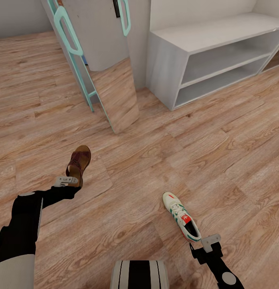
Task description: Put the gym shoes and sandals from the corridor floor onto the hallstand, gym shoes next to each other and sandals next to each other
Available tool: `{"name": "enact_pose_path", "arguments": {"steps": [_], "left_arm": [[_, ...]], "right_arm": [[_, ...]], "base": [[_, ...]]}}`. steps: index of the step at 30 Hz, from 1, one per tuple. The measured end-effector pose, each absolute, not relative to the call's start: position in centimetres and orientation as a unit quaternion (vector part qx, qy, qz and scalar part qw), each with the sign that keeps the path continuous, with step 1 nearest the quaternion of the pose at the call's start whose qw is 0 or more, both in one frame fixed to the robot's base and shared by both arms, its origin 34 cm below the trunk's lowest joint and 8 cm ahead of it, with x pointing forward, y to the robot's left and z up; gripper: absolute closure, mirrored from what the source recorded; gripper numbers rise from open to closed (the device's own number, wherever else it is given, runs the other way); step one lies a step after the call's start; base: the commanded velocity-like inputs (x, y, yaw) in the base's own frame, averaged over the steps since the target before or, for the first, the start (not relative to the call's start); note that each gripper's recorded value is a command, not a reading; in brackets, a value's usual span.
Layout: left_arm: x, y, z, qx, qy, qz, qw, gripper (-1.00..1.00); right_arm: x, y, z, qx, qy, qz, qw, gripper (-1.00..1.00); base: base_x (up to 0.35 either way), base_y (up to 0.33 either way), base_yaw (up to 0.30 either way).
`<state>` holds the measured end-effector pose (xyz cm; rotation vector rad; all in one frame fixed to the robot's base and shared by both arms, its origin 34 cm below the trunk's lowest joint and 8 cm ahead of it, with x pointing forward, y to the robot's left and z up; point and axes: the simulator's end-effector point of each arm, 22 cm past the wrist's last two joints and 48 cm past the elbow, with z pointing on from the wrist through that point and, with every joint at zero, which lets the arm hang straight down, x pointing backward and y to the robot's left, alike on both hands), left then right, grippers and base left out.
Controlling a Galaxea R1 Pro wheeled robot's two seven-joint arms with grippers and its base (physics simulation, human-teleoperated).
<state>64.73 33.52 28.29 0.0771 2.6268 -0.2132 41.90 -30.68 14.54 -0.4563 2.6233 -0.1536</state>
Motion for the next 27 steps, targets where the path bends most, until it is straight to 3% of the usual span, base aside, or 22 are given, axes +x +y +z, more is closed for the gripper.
{"name": "enact_pose_path", "arguments": {"steps": [27], "left_arm": [[63.5, 33.5, 25.4, 0.026, 0.971, -0.079, 0.225, 1.00]], "right_arm": [[40.0, -30.7, 12.8, -0.168, 0.962, -0.052, 0.211, -1.00]], "base": [[0.000, 0.000, 0.000]]}}
